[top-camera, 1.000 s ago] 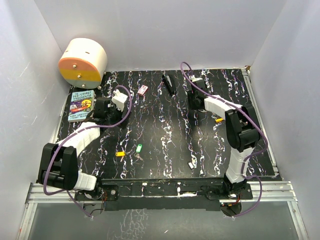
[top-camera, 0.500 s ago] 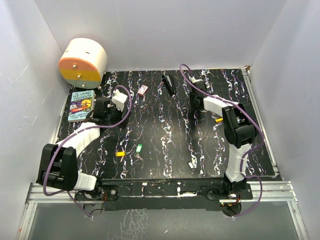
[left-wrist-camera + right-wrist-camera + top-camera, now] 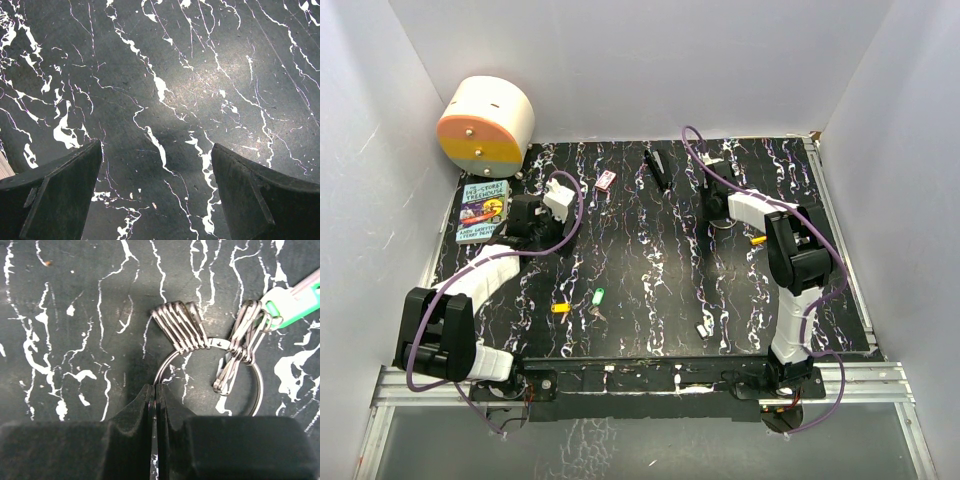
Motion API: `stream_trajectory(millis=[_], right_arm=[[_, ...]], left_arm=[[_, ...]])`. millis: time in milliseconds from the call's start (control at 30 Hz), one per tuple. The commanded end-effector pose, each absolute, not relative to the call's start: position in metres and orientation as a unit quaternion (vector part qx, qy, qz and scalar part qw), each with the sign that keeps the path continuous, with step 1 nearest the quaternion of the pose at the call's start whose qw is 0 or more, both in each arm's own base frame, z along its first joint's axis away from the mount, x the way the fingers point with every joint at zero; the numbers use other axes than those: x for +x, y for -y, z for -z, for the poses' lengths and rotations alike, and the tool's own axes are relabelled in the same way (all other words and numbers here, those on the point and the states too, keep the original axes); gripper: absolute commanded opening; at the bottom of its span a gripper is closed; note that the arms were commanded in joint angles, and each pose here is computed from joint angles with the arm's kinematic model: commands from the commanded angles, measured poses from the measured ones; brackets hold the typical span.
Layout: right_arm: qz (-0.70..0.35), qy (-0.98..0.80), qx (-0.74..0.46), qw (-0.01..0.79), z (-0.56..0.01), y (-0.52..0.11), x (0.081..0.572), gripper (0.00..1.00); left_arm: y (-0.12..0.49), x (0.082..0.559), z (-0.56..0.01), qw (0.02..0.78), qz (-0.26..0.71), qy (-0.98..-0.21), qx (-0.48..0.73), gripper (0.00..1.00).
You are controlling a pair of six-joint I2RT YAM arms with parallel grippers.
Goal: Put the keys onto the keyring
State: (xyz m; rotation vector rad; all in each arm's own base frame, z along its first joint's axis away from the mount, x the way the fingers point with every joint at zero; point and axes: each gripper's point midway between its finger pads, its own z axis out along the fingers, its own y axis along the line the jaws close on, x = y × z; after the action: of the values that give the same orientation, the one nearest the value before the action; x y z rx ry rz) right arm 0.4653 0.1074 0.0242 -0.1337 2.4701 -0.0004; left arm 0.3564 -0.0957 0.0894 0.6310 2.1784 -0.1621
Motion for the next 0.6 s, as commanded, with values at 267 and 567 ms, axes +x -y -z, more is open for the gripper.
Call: stream_trajectory(millis=[267, 567], right_arm=[[-0.247, -0.913, -0.054, 0.319, -0.094, -0.193, 0.449, 0.07], [-0.413, -0.815, -0.018, 0.407, -0.245, -0.204, 0.443, 0.07]], left_arm=[[0.094, 0.361, -0.102, 0.438, 0.062, -0.862, 0.247, 0.89], [0.091, 0.361, -0.105, 0.442, 0.055, -0.861, 0.244, 0.89]])
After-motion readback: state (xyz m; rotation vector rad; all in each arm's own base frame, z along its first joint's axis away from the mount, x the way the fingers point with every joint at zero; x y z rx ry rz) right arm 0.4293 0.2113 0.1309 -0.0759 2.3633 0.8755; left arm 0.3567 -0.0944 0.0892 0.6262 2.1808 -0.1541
